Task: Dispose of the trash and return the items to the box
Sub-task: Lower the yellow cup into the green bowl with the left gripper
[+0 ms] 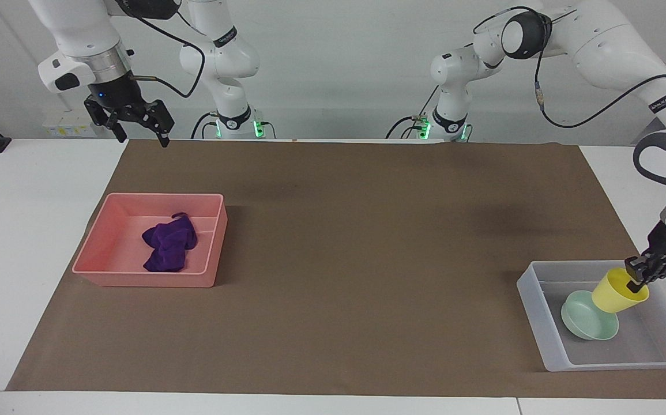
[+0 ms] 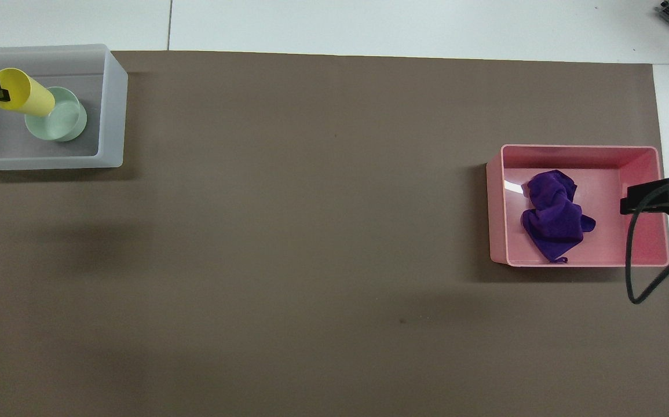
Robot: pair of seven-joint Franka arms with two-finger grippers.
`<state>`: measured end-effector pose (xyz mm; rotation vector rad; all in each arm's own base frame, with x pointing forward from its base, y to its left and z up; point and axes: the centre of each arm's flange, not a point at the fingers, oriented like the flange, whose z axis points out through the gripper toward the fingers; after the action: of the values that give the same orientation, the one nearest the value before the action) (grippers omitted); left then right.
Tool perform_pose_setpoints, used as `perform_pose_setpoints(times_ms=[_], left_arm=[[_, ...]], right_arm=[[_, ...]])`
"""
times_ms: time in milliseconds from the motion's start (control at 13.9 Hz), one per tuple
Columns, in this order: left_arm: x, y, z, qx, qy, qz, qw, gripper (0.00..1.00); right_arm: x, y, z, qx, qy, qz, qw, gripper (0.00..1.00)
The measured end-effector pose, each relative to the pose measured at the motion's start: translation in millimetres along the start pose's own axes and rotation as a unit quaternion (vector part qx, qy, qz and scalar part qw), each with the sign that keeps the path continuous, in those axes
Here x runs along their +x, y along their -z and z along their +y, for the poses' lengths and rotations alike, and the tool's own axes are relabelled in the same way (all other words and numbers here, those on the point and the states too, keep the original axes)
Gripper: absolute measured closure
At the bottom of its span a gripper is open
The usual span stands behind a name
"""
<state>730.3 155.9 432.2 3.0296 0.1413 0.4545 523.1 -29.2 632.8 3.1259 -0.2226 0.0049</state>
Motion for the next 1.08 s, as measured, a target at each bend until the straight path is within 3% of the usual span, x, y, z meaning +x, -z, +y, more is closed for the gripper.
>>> perform_pose_setpoints(times_ms=[432, 792, 864, 1080], left_arm=[[-20, -44, -2, -0.001, -0.002, -0.012, 1.0, 0.97], [-27, -57, -3, 0.0, 0.0, -0.013, 1.0, 0.97], [-27, -57, -2, 0.0, -0.001, -0.013, 1.0, 0.92], [-27, -54, 0, -0.001, -0.004, -0.011, 1.0, 0.59]], right_arm=[[9, -11, -5, 0.003, 0.003, -0.002, 1.0, 0.0], [9, -13, -5, 0.002, 0.003, -0.004, 1.0, 0.0], [9, -14, -5, 0.002, 0.003, -0.005, 1.0, 0.0], [9, -14, -5, 0.002, 0.003, -0.005, 1.0, 0.0]])
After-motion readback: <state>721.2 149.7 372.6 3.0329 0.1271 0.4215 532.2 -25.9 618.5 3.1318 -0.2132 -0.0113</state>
